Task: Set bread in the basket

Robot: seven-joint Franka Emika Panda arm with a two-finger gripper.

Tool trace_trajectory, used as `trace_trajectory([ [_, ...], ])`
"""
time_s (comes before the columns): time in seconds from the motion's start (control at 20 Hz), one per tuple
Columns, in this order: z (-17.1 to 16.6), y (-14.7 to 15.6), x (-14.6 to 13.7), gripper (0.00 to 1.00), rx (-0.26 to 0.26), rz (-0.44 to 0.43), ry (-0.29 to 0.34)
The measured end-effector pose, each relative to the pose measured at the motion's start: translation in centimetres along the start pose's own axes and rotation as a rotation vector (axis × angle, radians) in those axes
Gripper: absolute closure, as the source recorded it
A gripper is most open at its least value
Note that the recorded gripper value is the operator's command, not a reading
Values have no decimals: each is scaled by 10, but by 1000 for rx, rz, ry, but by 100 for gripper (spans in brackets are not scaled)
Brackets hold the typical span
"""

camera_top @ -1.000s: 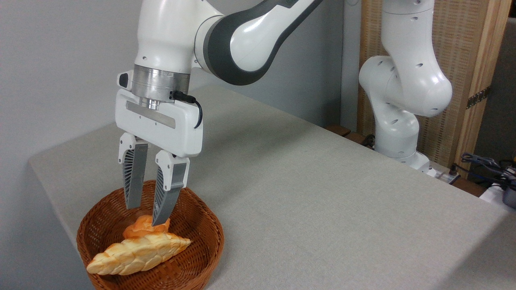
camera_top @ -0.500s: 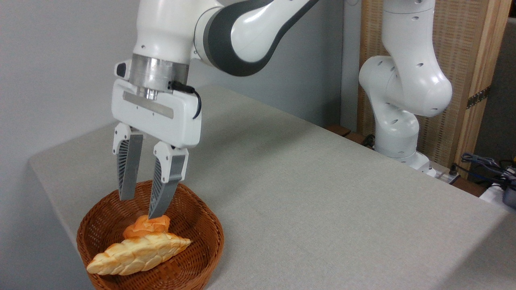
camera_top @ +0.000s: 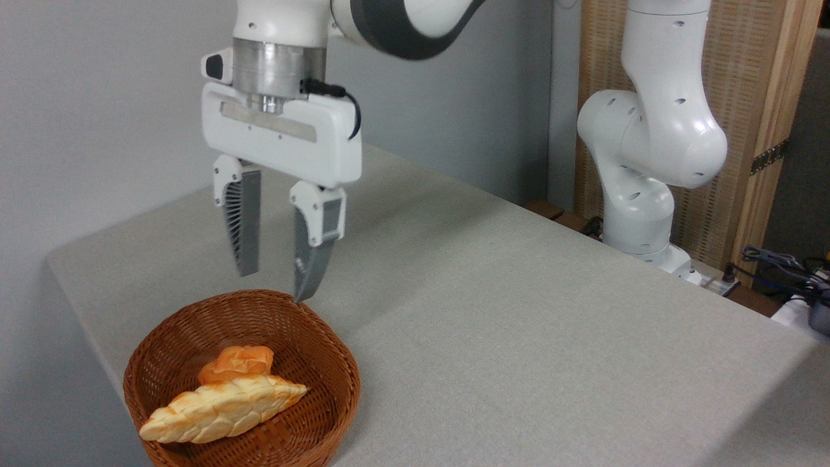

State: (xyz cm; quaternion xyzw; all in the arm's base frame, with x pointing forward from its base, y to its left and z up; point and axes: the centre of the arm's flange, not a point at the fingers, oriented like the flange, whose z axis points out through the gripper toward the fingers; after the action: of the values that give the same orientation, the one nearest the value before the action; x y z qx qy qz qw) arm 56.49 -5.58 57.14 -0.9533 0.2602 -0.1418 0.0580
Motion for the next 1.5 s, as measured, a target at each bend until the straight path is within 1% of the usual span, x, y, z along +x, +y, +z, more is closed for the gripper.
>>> trace_trajectory([
  [0.05,-5,1,-3,0,-21,-5,-32],
  [0.2,-13,3,-7,0,-58,2,-92],
  [0.25,-14,5,-9,0,-71,19,-116],
  [0.45,-15,8,-14,0,-102,89,-169],
  [0.6,-24,8,-14,0,-116,118,-182],
  [0.8,-32,10,-14,0,-149,146,-184],
  [1.15,-26,14,-23,0,-200,207,-248],
  [1.5,-19,15,-23,0,-214,209,-263],
])
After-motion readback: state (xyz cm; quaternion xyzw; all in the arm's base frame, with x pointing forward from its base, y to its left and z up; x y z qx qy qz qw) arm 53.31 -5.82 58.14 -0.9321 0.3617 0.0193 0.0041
